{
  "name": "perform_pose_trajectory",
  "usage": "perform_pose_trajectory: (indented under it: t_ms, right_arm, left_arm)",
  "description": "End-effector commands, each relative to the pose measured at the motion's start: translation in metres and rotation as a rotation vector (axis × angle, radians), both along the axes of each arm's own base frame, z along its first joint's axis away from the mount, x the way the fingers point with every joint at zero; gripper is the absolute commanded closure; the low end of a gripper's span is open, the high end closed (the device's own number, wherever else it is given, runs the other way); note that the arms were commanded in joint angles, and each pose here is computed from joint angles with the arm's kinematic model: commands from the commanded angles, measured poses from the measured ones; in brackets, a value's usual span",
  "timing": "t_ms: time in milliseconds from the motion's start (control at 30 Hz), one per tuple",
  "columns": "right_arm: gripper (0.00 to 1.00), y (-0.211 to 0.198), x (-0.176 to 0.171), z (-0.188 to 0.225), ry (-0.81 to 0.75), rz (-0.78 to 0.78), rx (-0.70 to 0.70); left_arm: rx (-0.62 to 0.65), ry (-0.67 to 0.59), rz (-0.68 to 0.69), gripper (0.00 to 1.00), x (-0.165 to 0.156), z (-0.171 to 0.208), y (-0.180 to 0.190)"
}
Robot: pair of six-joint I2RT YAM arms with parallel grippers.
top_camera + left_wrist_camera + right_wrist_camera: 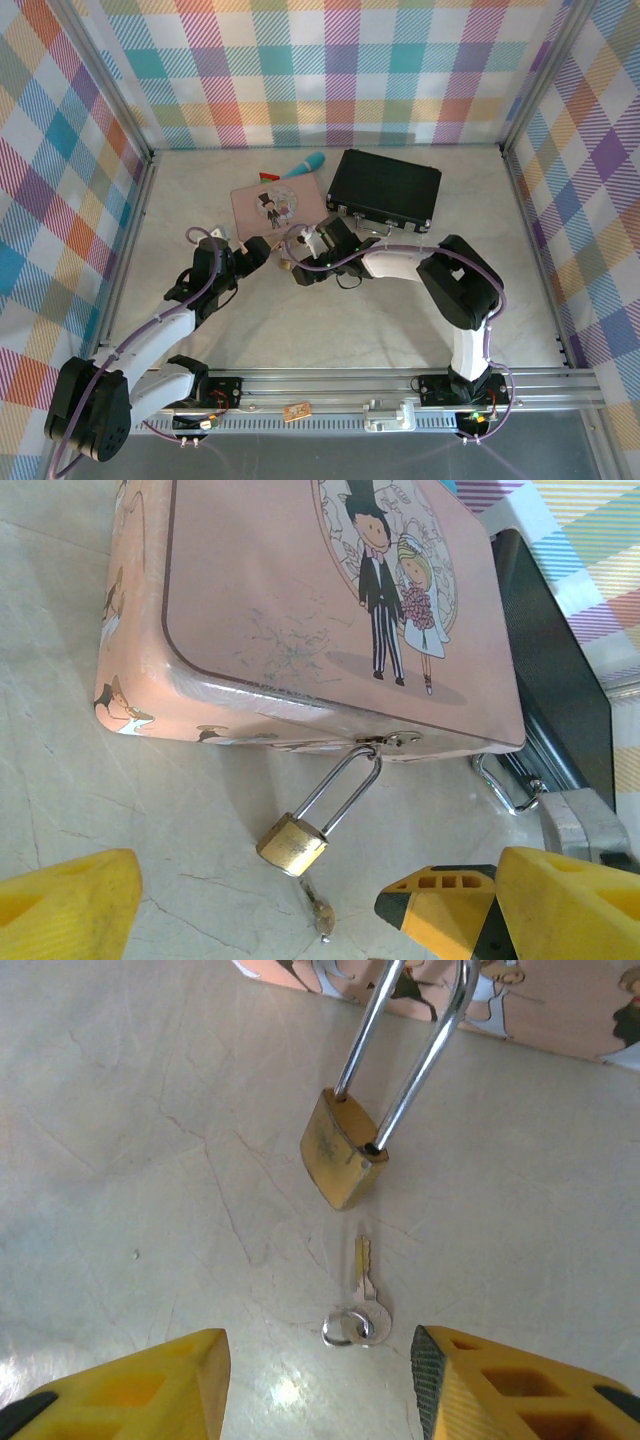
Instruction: Unlock the padlock with the key
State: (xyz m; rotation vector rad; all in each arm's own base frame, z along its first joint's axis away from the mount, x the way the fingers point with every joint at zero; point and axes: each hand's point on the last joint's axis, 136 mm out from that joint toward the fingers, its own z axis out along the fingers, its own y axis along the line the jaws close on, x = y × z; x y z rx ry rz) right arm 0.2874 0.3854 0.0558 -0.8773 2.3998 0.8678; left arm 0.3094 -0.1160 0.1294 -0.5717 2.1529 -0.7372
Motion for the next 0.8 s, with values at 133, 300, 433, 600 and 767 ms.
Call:
perform_pose_trajectory:
  t_ms: [133,300,433,600,767]
  right_arm:
    - [0.45,0.017,0.020,0.010,-0.080,-0.193,-0.078]
    - [0.47,0.029,0.041,0.007,-0.100,-0.229,-0.121]
    - [0.49,0.032,0.055,0.001,-0.103,-0.274,-0.152]
    - [0.50,0.023,0.053,0.009,-0.107,-0.299,-0.134]
    - [0.50,-0.004,0.048,0.022,-0.092,-0.323,-0.114]
  left_arm:
    - [-0.030,0.021,0.042,0.08,-0.006,-0.016,0.004]
    - [-0.037,0.033,0.031,0.08,-0.006,-0.021,0.001]
    - [-0.022,0.046,-0.008,0.13,-0.009,-0.024,-0.003]
    - [0.078,0.065,-0.070,0.24,-0.018,-0.026,-0.005]
    - [0.234,0.075,-0.165,0.32,-0.019,-0.024,-0.023]
